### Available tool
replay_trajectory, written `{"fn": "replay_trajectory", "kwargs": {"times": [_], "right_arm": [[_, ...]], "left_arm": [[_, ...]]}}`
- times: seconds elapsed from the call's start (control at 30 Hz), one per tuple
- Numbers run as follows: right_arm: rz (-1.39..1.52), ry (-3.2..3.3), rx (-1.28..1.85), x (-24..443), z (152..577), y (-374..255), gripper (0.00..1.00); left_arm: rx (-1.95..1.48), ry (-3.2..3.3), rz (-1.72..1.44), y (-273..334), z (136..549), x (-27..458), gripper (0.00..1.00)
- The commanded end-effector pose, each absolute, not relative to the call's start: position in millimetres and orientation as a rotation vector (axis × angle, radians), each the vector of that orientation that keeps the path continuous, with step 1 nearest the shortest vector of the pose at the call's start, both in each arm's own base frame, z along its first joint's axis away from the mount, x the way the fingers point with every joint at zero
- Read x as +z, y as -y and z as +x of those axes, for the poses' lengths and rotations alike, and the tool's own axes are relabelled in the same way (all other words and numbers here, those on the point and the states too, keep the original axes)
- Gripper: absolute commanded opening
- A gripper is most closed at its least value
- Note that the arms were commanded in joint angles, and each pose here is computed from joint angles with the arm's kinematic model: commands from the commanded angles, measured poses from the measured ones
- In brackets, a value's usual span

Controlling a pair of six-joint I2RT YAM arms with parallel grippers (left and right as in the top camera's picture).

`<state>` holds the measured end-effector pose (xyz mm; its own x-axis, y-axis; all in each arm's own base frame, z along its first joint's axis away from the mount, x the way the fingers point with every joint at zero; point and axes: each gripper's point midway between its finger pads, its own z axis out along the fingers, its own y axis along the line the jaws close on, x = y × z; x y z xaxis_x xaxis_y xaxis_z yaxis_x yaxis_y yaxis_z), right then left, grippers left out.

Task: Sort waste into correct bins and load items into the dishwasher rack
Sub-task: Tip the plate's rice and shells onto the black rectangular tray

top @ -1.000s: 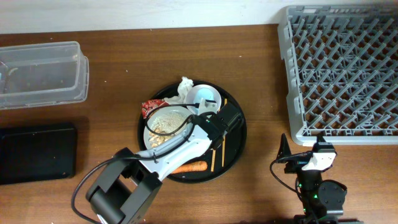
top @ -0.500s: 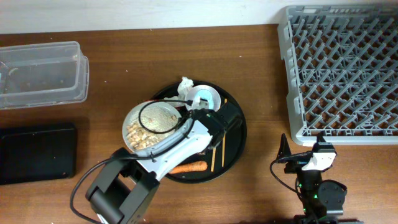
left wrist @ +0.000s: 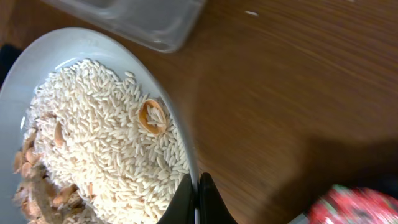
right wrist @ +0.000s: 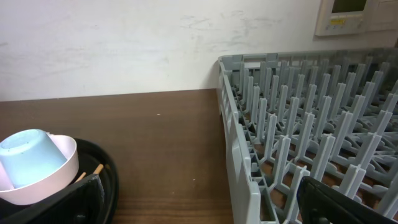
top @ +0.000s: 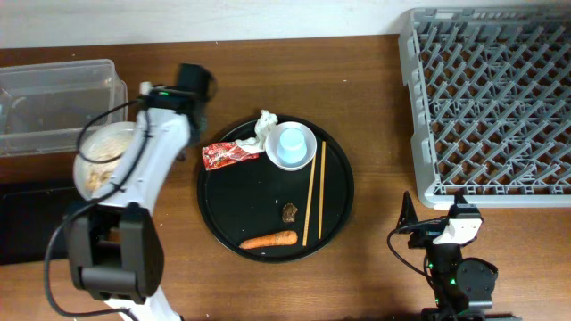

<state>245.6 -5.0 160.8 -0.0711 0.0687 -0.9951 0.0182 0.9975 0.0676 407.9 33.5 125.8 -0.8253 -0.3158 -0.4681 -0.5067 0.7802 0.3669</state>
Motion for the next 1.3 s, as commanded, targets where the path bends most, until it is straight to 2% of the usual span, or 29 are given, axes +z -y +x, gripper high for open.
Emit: {"fn": "replay_trajectory", "kwargs": {"times": [0.0, 0.13, 0.37, 0.53, 0.67, 0.77, 1.0, 1.17, 1.27], "right_arm": [[0.073, -1.646, 0.026, 156, 246, 8, 0.98], [0.073, -1.646, 0.026, 156, 246, 8, 0.98], [0.073, -1.646, 0.026, 156, 246, 8, 0.98], [0.073, -1.646, 0.026, 156, 246, 8, 0.98], [0.073, -1.646, 0.026, 156, 246, 8, 0.98], [0.073, -1.646, 0.026, 156, 246, 8, 0.98], [0.073, -1.646, 0.026, 156, 246, 8, 0.98], [0.073, -1.646, 0.026, 156, 246, 8, 0.98], [0.073, -1.646, 0.026, 156, 246, 8, 0.98]], "left_arm": [[0.654, -2.584, -0.762, -76, 410, 127, 0.01], [0.641, -2.532, -0.946, -128, 404, 127, 0.01], [0.242, -2.449, -1.249, -191, 402, 115, 0.01], [-0.143, -2.376, -1.348, -216, 399, 116, 0.01], [-0.291, -2.309, -1.411, -233, 389, 122, 0.01], [-0.434, -2.236, -1.401, -237, 387, 141, 0.01], [-0.497, -2.044, -1.38, -260, 363, 205, 0.01], [-0.782, -1.929, -1.405, -257, 355, 223, 0.01], [-0.795, -1.894, -1.421, -267, 347, 226, 0.01]]}}
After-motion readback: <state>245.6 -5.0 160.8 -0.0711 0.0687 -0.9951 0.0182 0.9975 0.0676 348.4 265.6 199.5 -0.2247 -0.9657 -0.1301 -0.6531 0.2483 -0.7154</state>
